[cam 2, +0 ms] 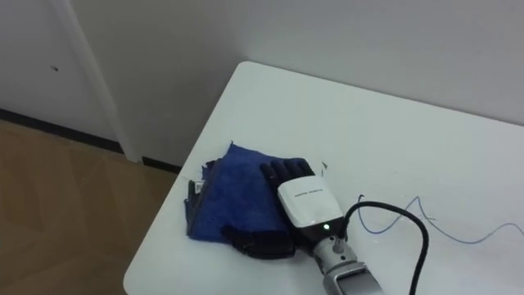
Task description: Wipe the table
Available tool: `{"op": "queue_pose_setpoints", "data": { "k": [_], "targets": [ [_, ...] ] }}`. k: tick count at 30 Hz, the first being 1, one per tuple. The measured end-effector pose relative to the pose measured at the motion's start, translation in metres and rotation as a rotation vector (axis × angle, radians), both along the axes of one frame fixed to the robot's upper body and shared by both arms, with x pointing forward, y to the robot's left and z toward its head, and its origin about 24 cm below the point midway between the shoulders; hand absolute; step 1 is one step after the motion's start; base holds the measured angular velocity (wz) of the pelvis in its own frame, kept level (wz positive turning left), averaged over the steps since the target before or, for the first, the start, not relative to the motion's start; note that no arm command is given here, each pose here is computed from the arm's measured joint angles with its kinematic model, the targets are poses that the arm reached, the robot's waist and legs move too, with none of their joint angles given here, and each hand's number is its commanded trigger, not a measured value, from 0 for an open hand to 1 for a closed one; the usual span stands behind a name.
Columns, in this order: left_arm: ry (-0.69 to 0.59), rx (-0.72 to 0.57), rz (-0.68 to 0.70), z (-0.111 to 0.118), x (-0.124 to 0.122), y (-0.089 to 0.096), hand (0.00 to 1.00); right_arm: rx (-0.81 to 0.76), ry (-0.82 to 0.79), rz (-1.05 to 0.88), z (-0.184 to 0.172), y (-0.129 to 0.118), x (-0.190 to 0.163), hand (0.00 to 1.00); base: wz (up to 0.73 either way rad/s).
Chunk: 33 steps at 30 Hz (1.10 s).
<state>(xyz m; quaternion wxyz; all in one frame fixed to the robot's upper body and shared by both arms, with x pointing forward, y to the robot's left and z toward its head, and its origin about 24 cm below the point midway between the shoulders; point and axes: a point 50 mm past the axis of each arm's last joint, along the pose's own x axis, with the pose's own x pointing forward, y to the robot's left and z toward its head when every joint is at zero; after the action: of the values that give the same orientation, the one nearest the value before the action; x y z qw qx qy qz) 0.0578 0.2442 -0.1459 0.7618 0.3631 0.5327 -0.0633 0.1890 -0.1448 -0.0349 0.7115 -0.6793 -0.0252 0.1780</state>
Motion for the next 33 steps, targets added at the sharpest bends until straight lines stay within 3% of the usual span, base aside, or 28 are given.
{"op": "queue_pose_setpoints", "data": {
  "k": [12,20,33],
  "targets": [
    [0.004,-0.005,0.005,-0.001,-0.002,-0.001,0.00,0.141,-0.071,-0.012,0.008,0.003,0.008,1.00,0.01],
    [0.015,-0.007,0.008,-0.002,-0.005,0.000,0.00,0.139,-0.069,-0.005,0.007,0.003,0.010,1.00,0.03],
    [0.047,-0.026,0.037,-0.007,-0.012,-0.014,0.00,0.286,0.036,-0.153,-0.003,0.003,0.025,1.00,-0.02]
  ]
}}
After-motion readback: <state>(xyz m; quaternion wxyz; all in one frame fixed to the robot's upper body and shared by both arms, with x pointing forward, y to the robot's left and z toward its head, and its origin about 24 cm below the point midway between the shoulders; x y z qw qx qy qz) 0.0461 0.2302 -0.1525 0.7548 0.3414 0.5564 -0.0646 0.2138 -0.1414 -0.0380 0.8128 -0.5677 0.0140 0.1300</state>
